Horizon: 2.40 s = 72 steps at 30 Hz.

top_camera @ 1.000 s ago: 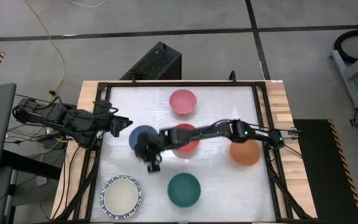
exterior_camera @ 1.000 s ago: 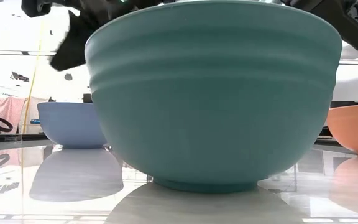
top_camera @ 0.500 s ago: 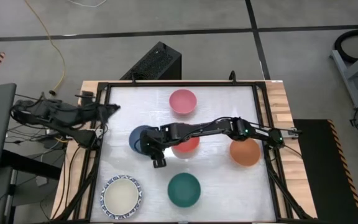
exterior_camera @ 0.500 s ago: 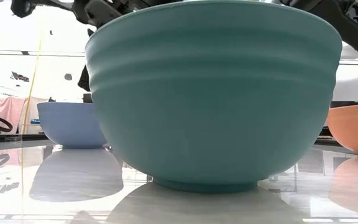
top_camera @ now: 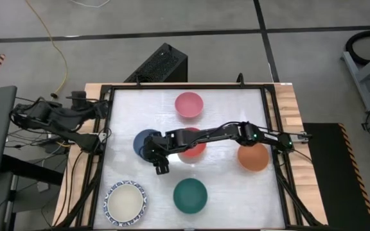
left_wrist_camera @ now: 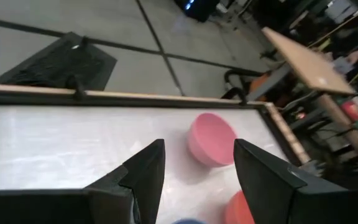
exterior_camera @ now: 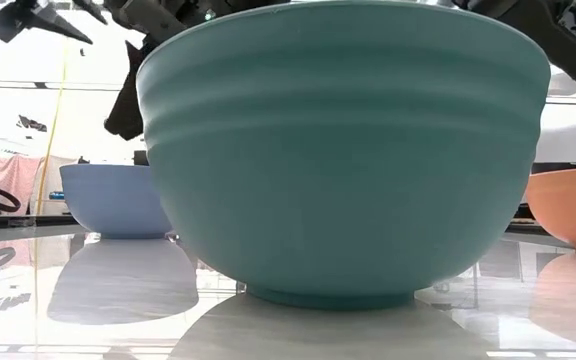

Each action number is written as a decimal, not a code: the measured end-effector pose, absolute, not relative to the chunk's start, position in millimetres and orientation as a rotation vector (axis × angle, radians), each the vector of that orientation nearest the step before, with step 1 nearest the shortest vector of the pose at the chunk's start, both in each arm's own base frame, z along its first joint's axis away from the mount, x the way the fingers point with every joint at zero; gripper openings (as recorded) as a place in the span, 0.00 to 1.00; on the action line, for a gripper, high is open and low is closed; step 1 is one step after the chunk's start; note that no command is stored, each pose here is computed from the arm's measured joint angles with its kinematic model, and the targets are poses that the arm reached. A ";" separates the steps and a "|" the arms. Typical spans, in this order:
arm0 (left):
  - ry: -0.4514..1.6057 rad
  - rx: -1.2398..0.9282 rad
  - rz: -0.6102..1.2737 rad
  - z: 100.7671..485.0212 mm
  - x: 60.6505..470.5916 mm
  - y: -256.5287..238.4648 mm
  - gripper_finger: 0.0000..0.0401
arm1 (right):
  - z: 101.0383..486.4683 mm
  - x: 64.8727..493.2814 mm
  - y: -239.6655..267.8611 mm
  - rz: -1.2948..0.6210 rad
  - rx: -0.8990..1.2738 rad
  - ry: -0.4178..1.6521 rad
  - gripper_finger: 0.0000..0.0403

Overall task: Nest bowls inside each other
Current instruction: Stack the blue bowl on top of the white bowl

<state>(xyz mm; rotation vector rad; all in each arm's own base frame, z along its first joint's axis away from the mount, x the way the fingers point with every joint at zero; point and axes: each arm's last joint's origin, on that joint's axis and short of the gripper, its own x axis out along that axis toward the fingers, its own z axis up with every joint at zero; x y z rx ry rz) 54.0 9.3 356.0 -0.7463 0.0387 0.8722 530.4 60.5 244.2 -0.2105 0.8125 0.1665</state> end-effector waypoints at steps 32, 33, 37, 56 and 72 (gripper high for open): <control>0.139 -0.775 0.885 346.6 48.6 9.7 0.45 | 230.1 537.2 90.4 0.263 -0.527 0.759 0.02; 0.140 -0.775 0.884 346.6 48.6 9.7 0.45 | 230.2 536.3 96.0 0.296 -0.588 0.749 0.02; 0.140 -0.775 0.884 346.6 48.6 9.7 0.45 | 234.1 535.1 121.7 0.397 -0.807 0.649 0.02; 0.143 -0.802 0.876 346.4 48.8 9.3 0.45 | 264.7 527.5 188.8 0.684 -1.160 0.131 0.02; 0.148 -0.817 0.870 346.2 49.0 9.1 0.45 | 257.1 521.0 196.8 0.899 -1.076 0.090 0.02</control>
